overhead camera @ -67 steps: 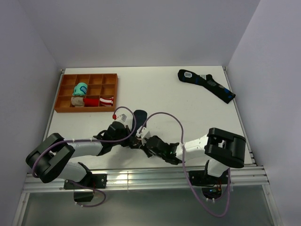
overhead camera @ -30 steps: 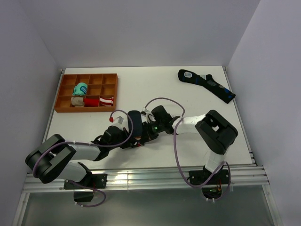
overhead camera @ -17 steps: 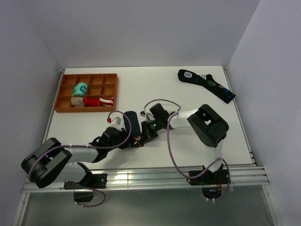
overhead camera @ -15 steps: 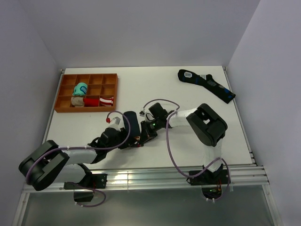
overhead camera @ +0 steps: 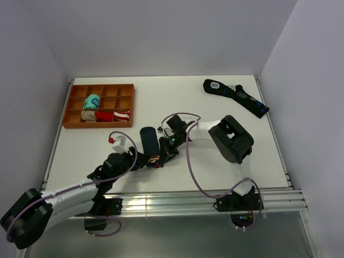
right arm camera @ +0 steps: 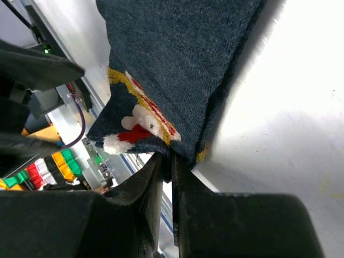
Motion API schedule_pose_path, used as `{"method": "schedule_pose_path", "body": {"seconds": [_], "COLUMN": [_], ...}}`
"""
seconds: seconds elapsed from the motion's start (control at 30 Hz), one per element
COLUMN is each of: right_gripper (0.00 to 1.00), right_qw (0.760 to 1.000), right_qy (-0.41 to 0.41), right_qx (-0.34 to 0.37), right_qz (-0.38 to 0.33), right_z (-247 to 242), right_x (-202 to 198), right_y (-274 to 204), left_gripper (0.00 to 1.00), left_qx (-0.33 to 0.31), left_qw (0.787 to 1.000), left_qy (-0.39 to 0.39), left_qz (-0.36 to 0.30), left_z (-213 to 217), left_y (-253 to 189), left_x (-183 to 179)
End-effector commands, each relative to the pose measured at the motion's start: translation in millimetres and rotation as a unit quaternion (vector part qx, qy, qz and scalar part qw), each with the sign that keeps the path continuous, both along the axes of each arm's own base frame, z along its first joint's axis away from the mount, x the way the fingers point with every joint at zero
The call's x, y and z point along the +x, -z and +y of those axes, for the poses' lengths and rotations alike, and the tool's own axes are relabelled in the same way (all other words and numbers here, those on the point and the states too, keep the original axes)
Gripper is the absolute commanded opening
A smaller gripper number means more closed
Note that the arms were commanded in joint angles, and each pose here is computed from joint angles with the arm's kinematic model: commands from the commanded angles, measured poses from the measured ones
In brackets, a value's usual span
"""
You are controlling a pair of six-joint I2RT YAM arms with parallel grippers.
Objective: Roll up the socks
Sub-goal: Roll the sock at the center of the board.
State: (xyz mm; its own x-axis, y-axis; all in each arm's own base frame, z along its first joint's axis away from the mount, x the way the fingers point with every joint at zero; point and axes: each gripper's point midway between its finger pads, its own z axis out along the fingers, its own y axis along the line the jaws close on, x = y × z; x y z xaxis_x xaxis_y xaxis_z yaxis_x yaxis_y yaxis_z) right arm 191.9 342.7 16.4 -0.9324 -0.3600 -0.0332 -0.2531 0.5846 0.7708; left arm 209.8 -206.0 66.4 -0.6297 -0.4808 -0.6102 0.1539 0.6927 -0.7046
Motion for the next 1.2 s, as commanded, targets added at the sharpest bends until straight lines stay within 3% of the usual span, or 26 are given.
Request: {"method": "schedule_pose_path", "body": {"seconds": [0.0, 0.1, 0.23, 0.4, 0.87, 1.17], "right_gripper": [0.06, 0.06, 0.06, 0.06, 0.05, 0.05], "right_qw": [0.996, 0.994, 0.994, 0.992, 0.989, 0.988], "right_qy": [-0.003, -0.004, -0.004, -0.011, -0.025, -0.024], "right_qx": [-0.093, -0.105, -0.110, -0.122, -0.147, -0.153], "right_qz": [0.005, 0.007, 0.009, 0.017, 0.016, 0.017], "right_z": [-26, -28, -27, -28, -25, -23], "right_x": [-6, -5, -3, -2, 11, 12], "right_y": [36, 36, 34, 34, 24, 27], "left_gripper": [0.55, 0.63, 0.65, 0.57, 0.55, 0.49], "left_qx": [0.014, 0.000, 0.003, 0.024, 0.061, 0.078], "left_qw": [1.000, 0.999, 0.998, 0.998, 0.996, 0.995], "left_qy": [0.002, 0.005, 0.005, 0.003, -0.038, -0.003], "left_qz": [-0.015, -0.041, -0.055, -0.061, -0.061, -0.060], "left_z": [7, 7, 10, 9, 19, 8], "left_y": [6, -1, 3, 14, 34, 43], "left_x": [-6, -10, -15, -21, -27, -37]}}
